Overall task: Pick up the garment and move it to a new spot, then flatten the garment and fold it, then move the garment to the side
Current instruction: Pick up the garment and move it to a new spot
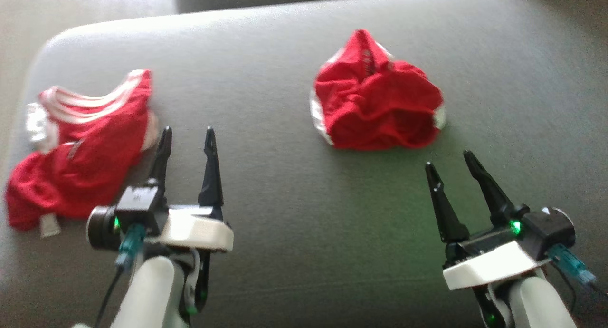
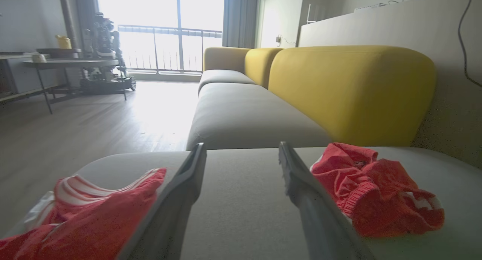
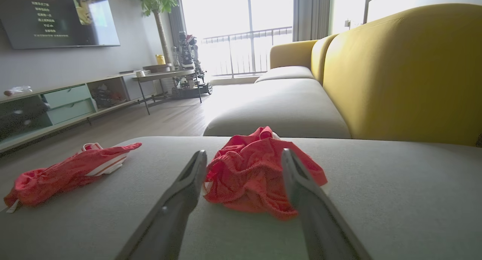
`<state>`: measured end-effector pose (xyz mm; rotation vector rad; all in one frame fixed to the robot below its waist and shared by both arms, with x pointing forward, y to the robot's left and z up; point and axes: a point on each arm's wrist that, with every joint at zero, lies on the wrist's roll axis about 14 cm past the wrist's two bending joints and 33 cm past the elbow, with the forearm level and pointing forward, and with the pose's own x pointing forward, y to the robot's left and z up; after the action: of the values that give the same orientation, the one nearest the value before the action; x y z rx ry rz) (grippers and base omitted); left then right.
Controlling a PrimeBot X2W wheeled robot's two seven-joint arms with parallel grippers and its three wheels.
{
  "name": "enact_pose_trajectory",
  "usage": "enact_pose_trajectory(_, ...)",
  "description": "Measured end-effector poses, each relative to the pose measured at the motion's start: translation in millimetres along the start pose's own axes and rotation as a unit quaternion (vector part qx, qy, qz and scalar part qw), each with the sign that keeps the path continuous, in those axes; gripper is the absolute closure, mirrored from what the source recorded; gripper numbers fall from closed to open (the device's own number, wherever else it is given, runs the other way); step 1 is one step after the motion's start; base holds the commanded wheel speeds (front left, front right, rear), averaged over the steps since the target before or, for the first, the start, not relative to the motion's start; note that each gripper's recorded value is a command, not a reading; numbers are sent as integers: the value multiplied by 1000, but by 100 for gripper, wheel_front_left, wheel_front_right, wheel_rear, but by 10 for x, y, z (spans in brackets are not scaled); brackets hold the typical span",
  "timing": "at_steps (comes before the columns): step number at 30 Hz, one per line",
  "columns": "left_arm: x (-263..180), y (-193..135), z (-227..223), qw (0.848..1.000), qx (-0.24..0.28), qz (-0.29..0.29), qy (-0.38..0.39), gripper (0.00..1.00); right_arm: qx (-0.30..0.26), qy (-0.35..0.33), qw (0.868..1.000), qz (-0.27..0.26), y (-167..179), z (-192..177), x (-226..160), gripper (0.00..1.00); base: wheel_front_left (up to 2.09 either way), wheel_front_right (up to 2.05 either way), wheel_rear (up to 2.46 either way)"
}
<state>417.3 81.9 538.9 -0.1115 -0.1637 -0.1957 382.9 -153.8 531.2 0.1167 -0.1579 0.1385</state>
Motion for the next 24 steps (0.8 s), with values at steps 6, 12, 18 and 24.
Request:
enact_pose_trajectory(6,-512,364,212,997,23,70,-18,0,3,-13,999,46,306,74,75,0,0,0,0)
enact_pose_trajectory(12,-842,550,260,992,25,119,-19,0,-4,-2,998,57,382,28,-20,0,0,0,0)
enact_pose_trajectory(18,-911,553,253,991,31,126,-17,0,-5,13,999,51,346,-59,-83,0,0,0,0)
enact_pose_trajectory(24,-889,531,279,992,35,123,-22,0,-6,13,999,39,269,-52,-120,0,0,0,0)
